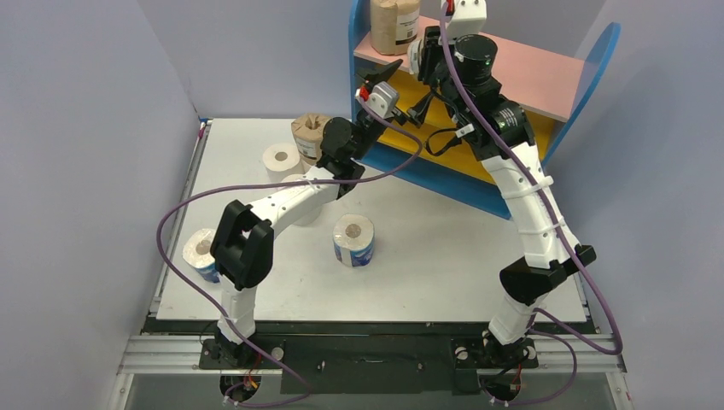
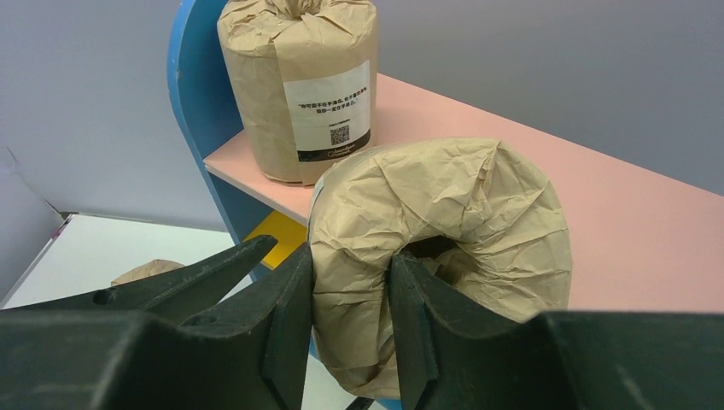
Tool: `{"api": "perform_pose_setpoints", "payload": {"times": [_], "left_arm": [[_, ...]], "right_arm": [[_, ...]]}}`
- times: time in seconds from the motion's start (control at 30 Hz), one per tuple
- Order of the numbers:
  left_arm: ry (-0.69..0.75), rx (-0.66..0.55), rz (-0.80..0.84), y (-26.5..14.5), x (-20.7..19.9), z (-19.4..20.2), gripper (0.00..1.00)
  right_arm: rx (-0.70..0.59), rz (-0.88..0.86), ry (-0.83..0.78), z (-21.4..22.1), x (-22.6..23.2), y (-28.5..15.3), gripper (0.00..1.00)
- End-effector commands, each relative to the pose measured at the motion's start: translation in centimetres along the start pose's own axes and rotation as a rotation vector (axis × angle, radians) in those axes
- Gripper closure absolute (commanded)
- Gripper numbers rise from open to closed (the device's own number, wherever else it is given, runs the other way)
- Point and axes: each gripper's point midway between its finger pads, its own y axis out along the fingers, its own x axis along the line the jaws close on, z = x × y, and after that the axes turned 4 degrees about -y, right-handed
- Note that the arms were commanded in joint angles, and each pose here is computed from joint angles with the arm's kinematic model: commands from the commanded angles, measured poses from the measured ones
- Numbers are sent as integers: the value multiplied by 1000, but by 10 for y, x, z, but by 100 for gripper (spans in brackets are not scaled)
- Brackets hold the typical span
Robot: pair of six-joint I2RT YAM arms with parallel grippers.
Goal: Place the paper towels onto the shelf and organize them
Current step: Place the paper towel on the shelf.
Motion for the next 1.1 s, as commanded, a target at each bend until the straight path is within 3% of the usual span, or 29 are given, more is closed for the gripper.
{"api": "perform_pose_setpoints", "payload": {"times": [0.0, 0.37, 0.7, 1.07], "left_arm": [[17, -62, 6, 11, 5, -23, 4], [9, -62, 16, 17, 8, -17, 1], [-76, -90, -9, 21, 8, -10, 14], [-157, -114, -2, 26, 3, -15, 16]], "right_arm": [[-58, -9, 42, -21, -9, -9, 67], [-63, -23, 58, -23, -8, -9, 60], [-77, -45, 99, -27, -9, -7, 52], [-95, -90, 163, -34, -6, -7, 40]]}}
